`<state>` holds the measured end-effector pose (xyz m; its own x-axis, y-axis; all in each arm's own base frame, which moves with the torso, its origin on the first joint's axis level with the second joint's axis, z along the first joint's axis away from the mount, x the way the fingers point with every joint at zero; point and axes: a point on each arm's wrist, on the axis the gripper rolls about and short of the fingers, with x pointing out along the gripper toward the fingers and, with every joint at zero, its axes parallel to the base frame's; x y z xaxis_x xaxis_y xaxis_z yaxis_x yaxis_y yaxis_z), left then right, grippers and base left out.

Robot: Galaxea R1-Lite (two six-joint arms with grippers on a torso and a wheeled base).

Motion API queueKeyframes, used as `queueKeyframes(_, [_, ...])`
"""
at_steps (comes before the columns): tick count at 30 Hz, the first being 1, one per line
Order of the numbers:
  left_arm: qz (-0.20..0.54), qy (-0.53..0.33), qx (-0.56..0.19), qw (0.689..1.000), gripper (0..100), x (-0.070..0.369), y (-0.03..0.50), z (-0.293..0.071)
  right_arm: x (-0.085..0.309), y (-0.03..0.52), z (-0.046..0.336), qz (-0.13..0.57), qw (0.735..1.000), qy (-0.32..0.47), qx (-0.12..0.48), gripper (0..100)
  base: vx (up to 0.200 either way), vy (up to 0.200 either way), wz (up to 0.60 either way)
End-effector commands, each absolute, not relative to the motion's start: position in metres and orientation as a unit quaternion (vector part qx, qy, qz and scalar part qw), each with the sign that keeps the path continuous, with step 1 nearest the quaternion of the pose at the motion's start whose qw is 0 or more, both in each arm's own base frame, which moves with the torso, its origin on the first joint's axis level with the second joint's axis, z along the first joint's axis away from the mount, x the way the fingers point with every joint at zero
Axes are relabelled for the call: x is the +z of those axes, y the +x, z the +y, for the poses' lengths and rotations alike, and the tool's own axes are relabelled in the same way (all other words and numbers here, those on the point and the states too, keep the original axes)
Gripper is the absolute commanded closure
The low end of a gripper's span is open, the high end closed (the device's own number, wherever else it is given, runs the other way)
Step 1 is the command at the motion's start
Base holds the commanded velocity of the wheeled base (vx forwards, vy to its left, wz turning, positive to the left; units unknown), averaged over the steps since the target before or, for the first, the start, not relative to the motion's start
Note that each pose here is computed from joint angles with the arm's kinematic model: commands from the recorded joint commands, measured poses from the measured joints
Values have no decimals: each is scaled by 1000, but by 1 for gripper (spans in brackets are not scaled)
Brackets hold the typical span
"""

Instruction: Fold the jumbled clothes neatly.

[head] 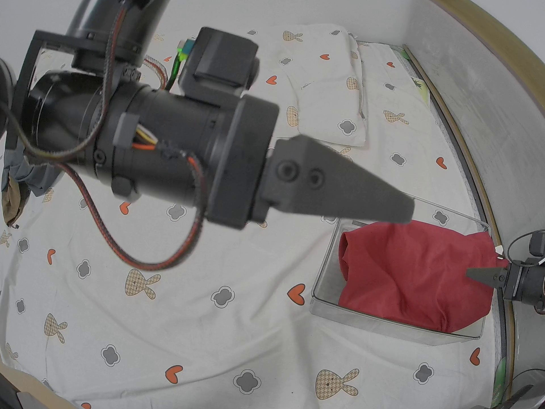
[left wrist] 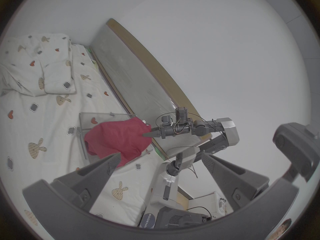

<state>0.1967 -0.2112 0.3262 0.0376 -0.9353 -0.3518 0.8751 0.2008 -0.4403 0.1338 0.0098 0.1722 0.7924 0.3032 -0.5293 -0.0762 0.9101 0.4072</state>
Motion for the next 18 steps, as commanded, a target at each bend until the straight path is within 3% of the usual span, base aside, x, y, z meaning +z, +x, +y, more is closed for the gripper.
queueKeyframes(1, [306, -65, -633, 708, 0, 307, 206, -201, 180, 111, 17, 291, 932, 161, 142, 0, 0, 0, 0])
queueKeyframes(10, [296, -68, -638, 707, 0, 292, 210, -202, 161, 108, 26, 354, 907, 151, 169, 0, 0, 0, 0])
queueKeyframes(14, [297, -68, -638, 707, 0, 292, 207, -199, 166, 110, 23, 341, 917, 149, 147, 0, 0, 0, 0])
queueKeyframes(18, [293, -68, -640, 707, 0, 294, 203, -196, 183, 93, 17, 285, 938, 149, 127, 0, 0, 0, 0])
